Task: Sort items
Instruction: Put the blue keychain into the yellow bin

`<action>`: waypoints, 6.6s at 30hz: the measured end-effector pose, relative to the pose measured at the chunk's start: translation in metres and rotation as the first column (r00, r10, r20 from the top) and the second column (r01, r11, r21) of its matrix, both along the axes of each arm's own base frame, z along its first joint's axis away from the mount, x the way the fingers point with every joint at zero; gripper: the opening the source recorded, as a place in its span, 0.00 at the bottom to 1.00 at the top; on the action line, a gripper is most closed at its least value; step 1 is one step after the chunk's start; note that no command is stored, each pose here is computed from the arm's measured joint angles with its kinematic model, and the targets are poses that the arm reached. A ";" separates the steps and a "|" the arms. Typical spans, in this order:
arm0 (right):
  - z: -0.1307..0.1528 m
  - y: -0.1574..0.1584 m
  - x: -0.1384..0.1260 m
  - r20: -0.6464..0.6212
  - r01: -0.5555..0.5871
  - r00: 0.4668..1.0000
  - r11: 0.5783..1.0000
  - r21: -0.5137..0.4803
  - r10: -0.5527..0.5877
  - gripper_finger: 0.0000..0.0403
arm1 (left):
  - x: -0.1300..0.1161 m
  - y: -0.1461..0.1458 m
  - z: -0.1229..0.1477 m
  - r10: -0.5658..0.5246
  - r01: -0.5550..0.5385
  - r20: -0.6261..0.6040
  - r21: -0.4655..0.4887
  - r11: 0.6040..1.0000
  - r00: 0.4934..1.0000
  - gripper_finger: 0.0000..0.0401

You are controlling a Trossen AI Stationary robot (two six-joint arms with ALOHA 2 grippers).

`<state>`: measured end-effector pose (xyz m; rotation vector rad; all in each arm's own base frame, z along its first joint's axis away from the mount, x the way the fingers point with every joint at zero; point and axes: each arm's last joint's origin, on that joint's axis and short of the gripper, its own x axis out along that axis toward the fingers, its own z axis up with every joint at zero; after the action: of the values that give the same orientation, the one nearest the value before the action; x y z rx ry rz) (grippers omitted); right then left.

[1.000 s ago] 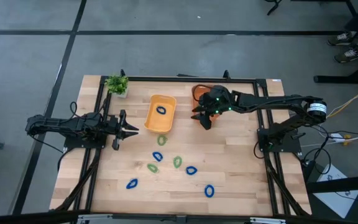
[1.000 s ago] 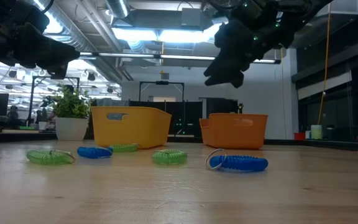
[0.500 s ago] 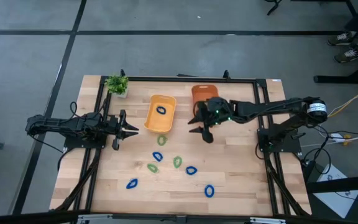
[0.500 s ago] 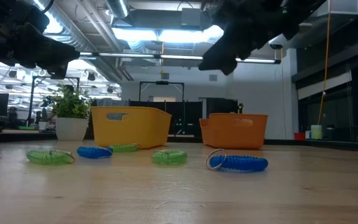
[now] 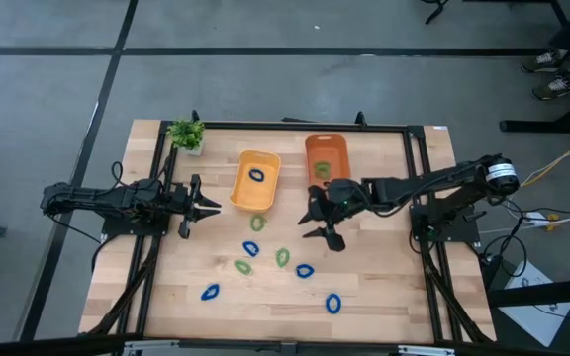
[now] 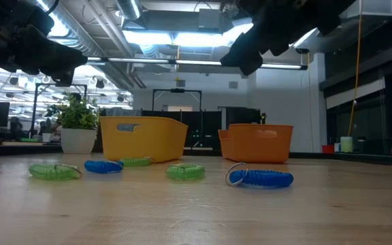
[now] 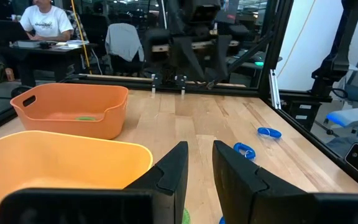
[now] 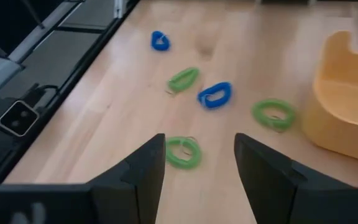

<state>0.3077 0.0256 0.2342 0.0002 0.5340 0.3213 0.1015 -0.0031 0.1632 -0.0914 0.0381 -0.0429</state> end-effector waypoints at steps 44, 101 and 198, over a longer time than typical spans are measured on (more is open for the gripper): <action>-0.045 0.035 0.063 -0.416 0.124 0.901 0.992 -0.025 -0.124 0.47 | 0.000 0.000 0.000 0.000 0.000 0.000 0.000 1.000 1.000 0.17; -0.096 0.053 0.060 -0.413 0.208 0.811 0.865 -0.457 -0.414 0.37 | 0.000 0.000 0.000 0.000 0.000 0.000 0.000 1.000 1.000 0.17; 0.020 -0.069 0.097 0.378 0.529 0.829 0.799 -0.286 -0.413 0.05 | 0.000 0.000 0.000 0.000 0.000 0.000 0.000 1.000 1.000 0.17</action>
<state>0.4042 -0.0433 0.2543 -0.2853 0.2703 -0.2869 0.1015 -0.0031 0.1632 -0.0912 0.0383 -0.0429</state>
